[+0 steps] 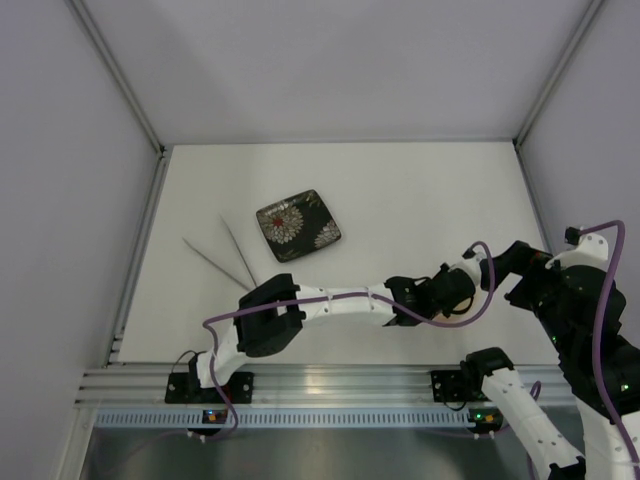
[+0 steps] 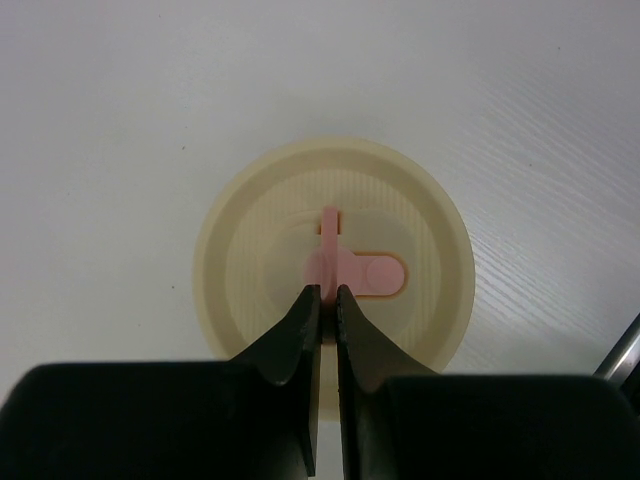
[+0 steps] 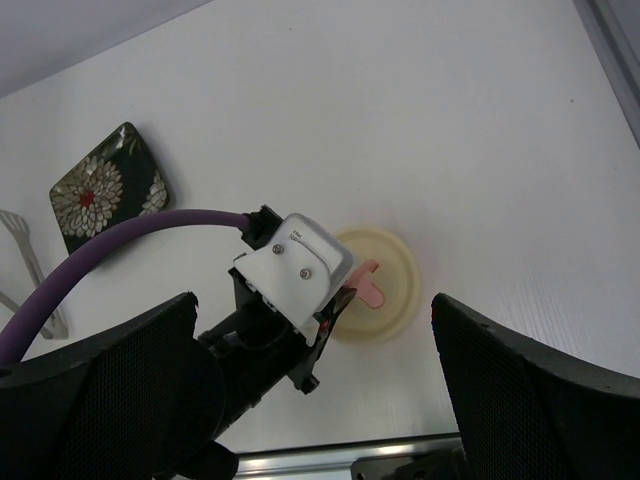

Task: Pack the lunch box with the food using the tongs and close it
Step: Close the box lid on the packing box.

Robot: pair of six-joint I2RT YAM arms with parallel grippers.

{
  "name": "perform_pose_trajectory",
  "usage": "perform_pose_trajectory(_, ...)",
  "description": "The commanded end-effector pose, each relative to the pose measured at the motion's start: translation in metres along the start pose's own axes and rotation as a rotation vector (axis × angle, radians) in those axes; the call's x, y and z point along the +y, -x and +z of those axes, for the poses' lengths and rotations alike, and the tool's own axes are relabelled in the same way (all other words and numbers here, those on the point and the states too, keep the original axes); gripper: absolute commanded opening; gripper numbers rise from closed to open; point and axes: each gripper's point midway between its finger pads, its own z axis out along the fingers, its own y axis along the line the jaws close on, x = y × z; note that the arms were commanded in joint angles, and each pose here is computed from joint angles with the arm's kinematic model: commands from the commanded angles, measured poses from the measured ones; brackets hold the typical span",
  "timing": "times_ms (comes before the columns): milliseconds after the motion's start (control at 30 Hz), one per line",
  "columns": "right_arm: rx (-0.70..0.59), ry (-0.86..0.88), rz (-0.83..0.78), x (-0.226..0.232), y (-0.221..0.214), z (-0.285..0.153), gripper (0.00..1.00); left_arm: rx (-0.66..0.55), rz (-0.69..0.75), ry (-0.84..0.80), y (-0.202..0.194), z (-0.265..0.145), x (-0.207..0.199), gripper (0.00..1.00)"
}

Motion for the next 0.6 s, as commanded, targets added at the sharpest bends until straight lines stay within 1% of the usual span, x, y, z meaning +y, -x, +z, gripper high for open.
perform_pose_trajectory(0,-0.008,0.018,0.004,0.003,0.002,-0.004,0.99,-0.012,-0.003,0.021,0.004,0.008,0.004,0.00)
perform_pose_trajectory(333,-0.006,0.015,0.002,0.002,0.001,-0.003,0.99,0.010,-0.009,0.024,-0.006,0.016,0.010,0.00)
perform_pose_trajectory(567,-0.005,0.011,0.000,0.001,-0.001,-0.003,0.99,0.031,0.000,0.003,-0.013,0.019,0.006,0.00)
